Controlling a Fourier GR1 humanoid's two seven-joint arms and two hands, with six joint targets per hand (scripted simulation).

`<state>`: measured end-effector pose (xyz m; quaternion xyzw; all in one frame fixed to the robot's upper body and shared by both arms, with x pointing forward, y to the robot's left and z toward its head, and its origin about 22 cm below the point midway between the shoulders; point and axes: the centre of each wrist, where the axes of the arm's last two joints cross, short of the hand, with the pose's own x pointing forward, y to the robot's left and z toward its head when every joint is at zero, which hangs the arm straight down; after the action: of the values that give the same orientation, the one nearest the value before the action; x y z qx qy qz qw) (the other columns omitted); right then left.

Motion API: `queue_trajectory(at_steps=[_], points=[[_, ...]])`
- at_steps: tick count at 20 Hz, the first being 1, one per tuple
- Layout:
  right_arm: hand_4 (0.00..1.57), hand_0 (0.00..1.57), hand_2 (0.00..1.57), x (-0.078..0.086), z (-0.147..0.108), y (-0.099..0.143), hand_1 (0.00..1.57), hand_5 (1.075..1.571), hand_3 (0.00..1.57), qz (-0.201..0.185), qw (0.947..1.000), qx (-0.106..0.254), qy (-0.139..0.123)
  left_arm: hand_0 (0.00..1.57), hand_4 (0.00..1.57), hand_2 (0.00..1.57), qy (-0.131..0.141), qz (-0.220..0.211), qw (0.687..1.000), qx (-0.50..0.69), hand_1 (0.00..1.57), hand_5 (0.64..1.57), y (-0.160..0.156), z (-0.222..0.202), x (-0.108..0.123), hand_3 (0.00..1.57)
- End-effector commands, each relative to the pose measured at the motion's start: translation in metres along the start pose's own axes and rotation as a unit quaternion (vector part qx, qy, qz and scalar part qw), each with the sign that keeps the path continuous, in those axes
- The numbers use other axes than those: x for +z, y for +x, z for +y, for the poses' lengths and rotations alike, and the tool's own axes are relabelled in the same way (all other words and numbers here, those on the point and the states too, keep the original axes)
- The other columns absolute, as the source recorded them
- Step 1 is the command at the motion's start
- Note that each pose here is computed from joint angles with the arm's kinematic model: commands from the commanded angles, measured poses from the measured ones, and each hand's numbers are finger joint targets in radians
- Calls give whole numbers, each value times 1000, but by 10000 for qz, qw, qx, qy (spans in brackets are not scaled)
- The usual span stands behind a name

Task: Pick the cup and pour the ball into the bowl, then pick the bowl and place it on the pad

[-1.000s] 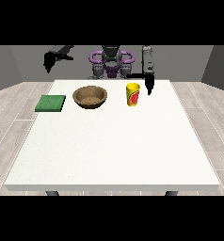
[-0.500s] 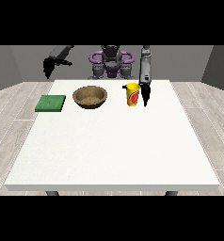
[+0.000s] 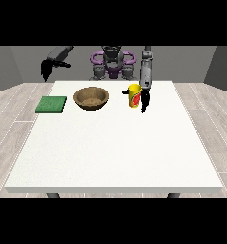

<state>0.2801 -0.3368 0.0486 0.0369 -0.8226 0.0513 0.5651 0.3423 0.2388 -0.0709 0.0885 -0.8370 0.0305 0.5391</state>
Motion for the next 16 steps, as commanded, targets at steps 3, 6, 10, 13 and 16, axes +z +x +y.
queue_trajectory(at_steps=[3, 6, 10, 13, 16], points=[[0, 0, 0, -6, -19, 11, 0, 1570, 0, -353, 9993, 89, 106, 1299, 1428, 1571, 97, -459, 9909, -1263, 1299, 1255, -12, -14, 31, 1571], [0, 0, 0, -4, -23, 12, 0, 1570, 0, -86, 9998, 141, 140, 1323, 1477, 1571, 116, -192, 9892, -1445, 1323, 1250, -8, -16, 23, 1571], [0, 0, 0, 19, -39, -9, 0, 1570, 0, 592, 9979, 80, -251, 1316, 1496, 1571, -327, 294, 9862, -1597, 1316, 1256, -12, -10, 39, 1571], [0, 0, 0, 14, -30, -14, 0, 1570, 0, 947, 9953, -18, -206, 1353, 1551, 1571, -521, 266, 9635, -2611, 1353, 1306, 5, 20, -6, 1571], [0, 0, 0, 28, -39, -21, 0, 1569, 0, 1148, 9930, 19, -260, 1436, 1571, 1571, -534, 262, 9321, -3572, 1436, 1321, 32, 77, -54, 1571]])
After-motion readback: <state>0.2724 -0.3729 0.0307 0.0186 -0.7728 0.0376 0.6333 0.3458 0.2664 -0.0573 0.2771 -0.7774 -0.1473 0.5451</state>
